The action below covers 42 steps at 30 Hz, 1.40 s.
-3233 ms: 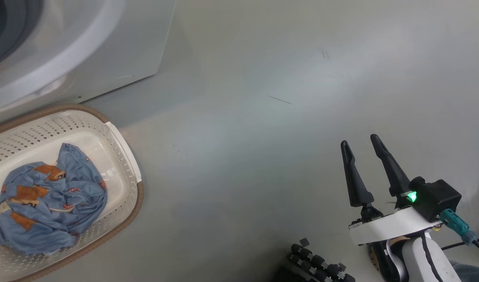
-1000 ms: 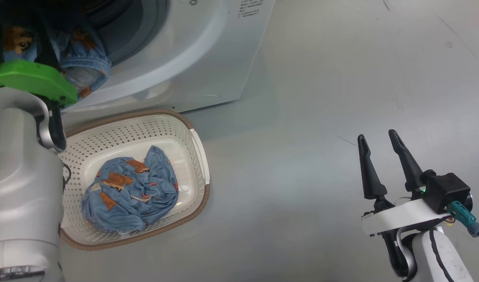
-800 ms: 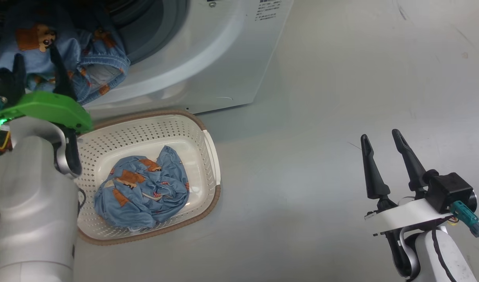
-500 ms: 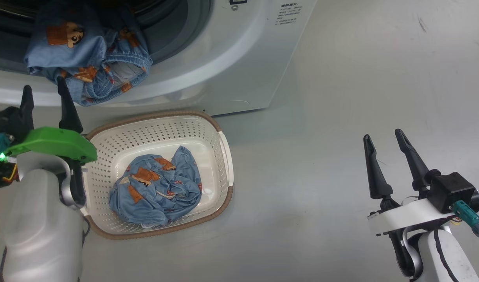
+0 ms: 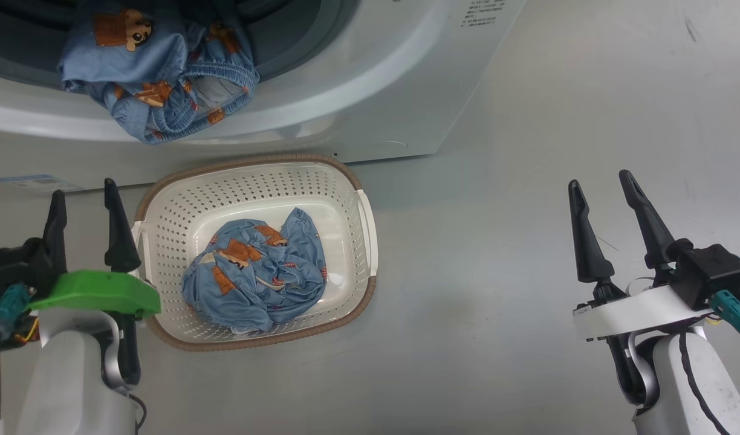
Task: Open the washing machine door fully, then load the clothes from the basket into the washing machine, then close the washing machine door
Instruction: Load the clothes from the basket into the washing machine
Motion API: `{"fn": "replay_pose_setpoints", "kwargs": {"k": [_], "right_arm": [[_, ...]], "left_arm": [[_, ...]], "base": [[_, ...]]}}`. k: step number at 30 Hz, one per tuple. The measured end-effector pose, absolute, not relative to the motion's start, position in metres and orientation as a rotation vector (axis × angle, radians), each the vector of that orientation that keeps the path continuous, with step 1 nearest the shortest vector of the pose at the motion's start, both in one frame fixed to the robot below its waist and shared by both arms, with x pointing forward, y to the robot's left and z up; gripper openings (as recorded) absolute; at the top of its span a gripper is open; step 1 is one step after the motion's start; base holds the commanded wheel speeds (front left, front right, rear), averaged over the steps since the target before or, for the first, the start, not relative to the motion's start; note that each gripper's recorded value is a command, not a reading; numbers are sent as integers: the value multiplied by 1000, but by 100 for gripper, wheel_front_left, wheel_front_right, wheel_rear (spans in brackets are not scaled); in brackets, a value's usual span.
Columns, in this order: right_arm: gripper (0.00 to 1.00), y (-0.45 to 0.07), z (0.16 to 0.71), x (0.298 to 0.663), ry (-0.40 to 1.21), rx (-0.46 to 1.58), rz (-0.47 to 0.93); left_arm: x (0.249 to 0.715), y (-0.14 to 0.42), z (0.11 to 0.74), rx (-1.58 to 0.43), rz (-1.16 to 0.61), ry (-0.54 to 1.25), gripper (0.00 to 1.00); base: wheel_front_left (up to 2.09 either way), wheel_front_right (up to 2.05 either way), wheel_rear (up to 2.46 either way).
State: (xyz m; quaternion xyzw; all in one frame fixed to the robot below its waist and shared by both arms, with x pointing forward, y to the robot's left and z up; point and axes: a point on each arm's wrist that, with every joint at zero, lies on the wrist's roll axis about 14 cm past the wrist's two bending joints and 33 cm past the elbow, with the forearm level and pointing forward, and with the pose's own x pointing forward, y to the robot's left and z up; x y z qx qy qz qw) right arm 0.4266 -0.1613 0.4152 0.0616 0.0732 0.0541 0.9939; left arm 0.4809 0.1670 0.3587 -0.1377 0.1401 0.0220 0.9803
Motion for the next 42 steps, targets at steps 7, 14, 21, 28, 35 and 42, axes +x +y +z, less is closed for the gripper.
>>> {"fn": "replay_pose_setpoints", "kwargs": {"k": [7, 14, 21, 28, 35, 42], "right_arm": [[100, -159, 409, 431, 159, 121, 116], [100, -160, 407, 430, 165, 121, 111], [100, -164, 408, 430, 162, 118, 99], [100, -166, 411, 430, 155, 116, 93], [100, -164, 412, 432, 150, 118, 96], [100, -166, 410, 433, 153, 117, 90]], "left_arm": [[462, 179, 355, -269, 74, 288, 100], [459, 182, 363, -269, 77, 259, 100], [453, 181, 369, -268, 72, 244, 100], [456, 177, 383, -274, 54, 199, 100], [462, 168, 397, -283, 26, 156, 100], [482, 150, 411, -288, -25, 125, 100]], "base": [[0, 0, 0], [0, 0, 0], [0, 0, 0], [0, 0, 0], [0, 0, 0], [0, 0, 0]]}}
